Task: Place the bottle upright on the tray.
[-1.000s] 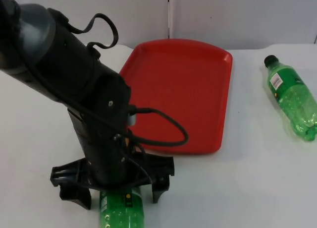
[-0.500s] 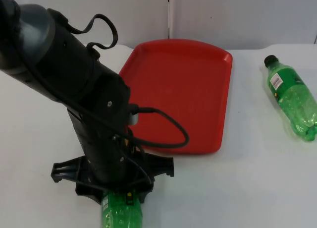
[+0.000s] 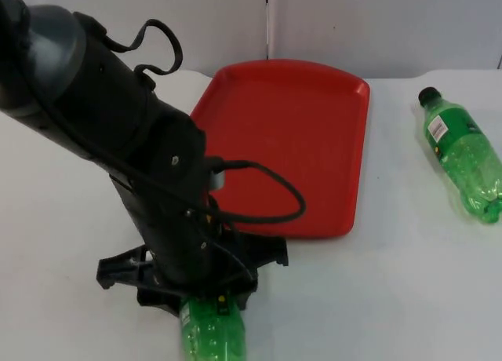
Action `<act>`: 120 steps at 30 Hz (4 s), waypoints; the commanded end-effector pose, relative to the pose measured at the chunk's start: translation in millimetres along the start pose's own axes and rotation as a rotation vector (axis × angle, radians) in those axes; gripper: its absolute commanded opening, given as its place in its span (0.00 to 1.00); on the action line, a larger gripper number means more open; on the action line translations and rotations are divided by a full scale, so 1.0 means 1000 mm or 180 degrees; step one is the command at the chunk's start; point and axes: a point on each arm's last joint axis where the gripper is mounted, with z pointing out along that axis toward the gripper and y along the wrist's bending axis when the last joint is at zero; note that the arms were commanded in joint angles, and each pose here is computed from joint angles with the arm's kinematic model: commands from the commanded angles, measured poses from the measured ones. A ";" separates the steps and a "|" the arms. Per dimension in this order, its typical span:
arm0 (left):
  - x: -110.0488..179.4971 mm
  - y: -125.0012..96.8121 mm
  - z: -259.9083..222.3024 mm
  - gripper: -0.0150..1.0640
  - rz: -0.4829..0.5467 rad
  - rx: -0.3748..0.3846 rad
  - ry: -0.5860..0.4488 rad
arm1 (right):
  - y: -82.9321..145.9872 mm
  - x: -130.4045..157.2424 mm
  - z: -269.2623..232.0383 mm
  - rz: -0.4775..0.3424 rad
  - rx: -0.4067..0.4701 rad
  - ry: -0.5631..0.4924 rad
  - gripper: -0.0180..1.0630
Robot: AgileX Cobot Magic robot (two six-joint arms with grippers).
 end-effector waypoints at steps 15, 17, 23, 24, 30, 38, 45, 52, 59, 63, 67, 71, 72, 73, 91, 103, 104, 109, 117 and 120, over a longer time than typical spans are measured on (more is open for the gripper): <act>-0.027 -0.022 -0.123 0.01 0.0838 0.0869 -0.1418 | 0.000 0.001 0.001 0.0019 0.0009 -0.0007 0.99; -0.029 -0.024 -0.154 0.01 0.1038 0.1082 -0.1833 | 0.000 0.001 0.001 0.0019 0.0009 -0.0007 0.99; -0.029 -0.027 -0.205 0.01 0.1482 0.1469 -0.2611 | 0.000 0.001 0.001 0.0019 0.0009 -0.0007 0.99; -0.028 -0.029 -0.214 0.01 0.1563 0.1572 -0.2759 | 0.000 0.001 0.001 0.0019 0.0009 -0.0007 0.99; -0.038 -0.022 -0.236 0.01 0.2079 0.1681 -0.3390 | 0.000 0.001 0.001 0.0019 0.0009 -0.0007 0.99; -0.067 0.013 -0.242 0.01 0.1756 0.1477 -0.3677 | 0.000 0.001 0.001 0.0019 0.0009 -0.0007 0.99; -0.088 0.034 -0.250 0.01 0.1649 0.1685 -0.4190 | 0.000 0.001 0.001 0.0019 0.0009 -0.0007 0.99; -0.100 0.033 -0.232 0.01 0.2016 0.1500 -0.4485 | 0.000 0.001 0.001 0.0019 0.0009 -0.0007 0.99; -0.123 0.038 -0.196 0.01 0.1595 0.1321 -0.4805 | 0.000 0.001 0.001 0.0019 0.0009 -0.0007 0.99; -0.129 0.036 -0.178 0.01 0.1690 0.1282 -0.4979 | 0.000 0.001 0.001 0.0019 0.0009 -0.0007 0.99; -0.143 0.032 -0.140 0.01 0.1808 0.1168 -0.4866 | 0.000 0.001 0.001 0.0019 0.0009 -0.0007 0.99; -0.155 0.028 -0.120 0.01 0.1809 0.1157 -0.4789 | 0.000 0.001 0.001 0.0019 0.0009 -0.0007 0.99; -0.160 0.027 -0.116 0.01 0.1809 0.1158 -0.4790 | 0.000 0.001 0.001 0.0019 0.0009 -0.0007 0.99; -0.164 0.025 -0.110 0.01 0.1816 0.1157 -0.4778 | 0.000 0.001 0.001 0.0019 0.0009 -0.0007 0.99; -0.202 0.004 -0.048 0.01 0.2161 0.1243 -0.4730 | 0.000 0.001 0.001 0.0019 0.0009 -0.0007 0.99; -0.205 0.005 -0.003 0.01 0.2170 0.1231 -0.4537 | 0.000 0.001 0.001 0.0019 0.0009 -0.0007 0.99; -0.204 0.006 -0.001 0.01 0.2168 0.1233 -0.4526 | 0.000 0.001 0.001 0.0019 0.0009 -0.0007 0.99; -0.203 0.007 0.007 0.01 0.2166 0.1231 -0.4480 | 0.000 0.001 0.001 0.0019 0.0009 -0.0007 0.99; -0.200 0.005 0.007 0.01 0.2245 0.1294 -0.4509 | 0.000 0.001 0.001 0.0019 0.0009 -0.0007 0.99; -0.200 0.006 0.009 0.03 0.2252 0.1276 -0.4469 | 0.000 0.001 0.001 0.0019 0.0009 -0.0007 0.99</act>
